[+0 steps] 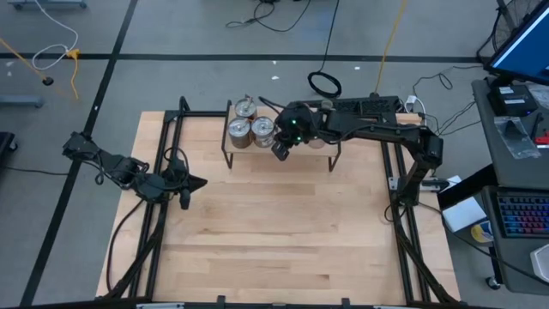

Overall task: Pick & Place candle stick holders
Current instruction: Put the silver scented candle on the shelf

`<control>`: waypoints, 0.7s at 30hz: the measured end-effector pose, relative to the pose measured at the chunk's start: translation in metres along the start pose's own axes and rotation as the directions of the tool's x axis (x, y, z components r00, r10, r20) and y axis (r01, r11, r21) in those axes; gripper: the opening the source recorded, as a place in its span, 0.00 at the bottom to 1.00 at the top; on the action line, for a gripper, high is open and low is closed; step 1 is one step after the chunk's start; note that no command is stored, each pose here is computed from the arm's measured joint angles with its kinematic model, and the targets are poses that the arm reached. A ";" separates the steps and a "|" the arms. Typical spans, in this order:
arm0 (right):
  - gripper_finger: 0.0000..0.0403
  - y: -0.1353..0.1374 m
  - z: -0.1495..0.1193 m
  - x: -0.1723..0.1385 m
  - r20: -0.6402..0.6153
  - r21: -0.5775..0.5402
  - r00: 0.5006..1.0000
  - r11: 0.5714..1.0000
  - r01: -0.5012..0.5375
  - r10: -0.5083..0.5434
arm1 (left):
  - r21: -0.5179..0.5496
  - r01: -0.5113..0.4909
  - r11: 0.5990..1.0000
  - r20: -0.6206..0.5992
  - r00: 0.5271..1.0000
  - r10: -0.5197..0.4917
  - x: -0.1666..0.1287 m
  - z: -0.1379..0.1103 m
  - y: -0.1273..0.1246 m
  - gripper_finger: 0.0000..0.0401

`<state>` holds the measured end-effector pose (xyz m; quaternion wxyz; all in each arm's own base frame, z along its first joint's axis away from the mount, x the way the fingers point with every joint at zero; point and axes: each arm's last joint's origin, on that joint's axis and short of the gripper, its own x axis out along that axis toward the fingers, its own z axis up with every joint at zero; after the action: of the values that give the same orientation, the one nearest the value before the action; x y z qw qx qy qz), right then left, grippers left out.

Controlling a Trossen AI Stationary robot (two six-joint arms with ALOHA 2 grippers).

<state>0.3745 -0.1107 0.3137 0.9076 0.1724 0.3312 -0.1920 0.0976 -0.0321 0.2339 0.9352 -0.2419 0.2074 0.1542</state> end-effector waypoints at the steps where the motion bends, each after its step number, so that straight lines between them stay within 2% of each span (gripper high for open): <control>1: 0.09 -0.001 0.000 0.000 0.000 0.001 1.000 1.000 0.002 -0.002 | 0.000 0.000 1.000 0.000 1.000 0.000 0.000 0.000 0.000 0.05; 21: 0.09 -0.007 0.007 0.008 0.062 -0.003 0.998 1.000 -0.003 0.003 | -0.003 0.000 1.000 0.000 1.000 0.000 0.000 0.000 0.000 0.05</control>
<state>0.3807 -0.1215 0.3121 0.9180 0.1655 0.3030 -0.1953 0.0976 -0.0321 0.2339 0.9350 -0.2432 0.2072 0.1543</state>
